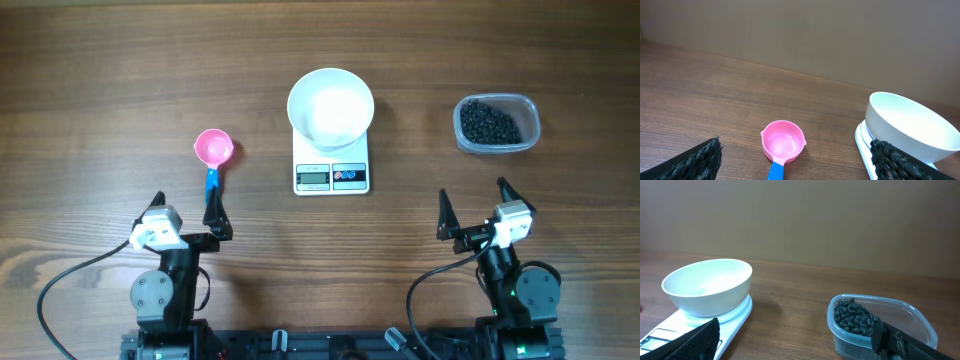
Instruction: Scoop item into bowl and weigh 150g on scale
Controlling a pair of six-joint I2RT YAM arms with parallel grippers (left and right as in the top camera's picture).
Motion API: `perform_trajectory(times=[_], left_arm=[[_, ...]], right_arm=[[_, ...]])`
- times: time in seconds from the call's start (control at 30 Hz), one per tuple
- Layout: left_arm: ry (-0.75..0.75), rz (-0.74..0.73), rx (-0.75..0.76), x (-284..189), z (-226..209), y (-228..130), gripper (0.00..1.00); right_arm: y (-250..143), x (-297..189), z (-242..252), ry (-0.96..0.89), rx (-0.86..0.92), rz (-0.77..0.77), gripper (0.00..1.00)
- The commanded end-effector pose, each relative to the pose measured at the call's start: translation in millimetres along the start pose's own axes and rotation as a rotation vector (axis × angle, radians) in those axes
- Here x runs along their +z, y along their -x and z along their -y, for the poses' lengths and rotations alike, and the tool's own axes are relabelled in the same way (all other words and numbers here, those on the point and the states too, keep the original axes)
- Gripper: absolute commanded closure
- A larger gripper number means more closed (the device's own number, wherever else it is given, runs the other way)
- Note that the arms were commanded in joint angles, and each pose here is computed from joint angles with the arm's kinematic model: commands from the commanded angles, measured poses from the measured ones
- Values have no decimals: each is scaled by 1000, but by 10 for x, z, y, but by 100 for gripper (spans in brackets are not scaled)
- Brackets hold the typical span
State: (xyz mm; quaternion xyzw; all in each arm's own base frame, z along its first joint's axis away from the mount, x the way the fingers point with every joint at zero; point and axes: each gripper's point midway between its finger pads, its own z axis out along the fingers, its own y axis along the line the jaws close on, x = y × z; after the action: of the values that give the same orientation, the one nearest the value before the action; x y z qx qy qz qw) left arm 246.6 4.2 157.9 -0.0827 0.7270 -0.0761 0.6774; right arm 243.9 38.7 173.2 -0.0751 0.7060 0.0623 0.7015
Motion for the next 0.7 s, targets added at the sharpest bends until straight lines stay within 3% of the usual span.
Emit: perform_trajectory(times=[0.0, 0.67], left_arm=[[-5, -6, 19, -3, 10, -18, 0], [-5, -6, 19, -3, 10, -18, 0]], right_arm=[[34, -7, 45, -25, 18, 15, 0], [34, -7, 45, -25, 18, 15, 0]])
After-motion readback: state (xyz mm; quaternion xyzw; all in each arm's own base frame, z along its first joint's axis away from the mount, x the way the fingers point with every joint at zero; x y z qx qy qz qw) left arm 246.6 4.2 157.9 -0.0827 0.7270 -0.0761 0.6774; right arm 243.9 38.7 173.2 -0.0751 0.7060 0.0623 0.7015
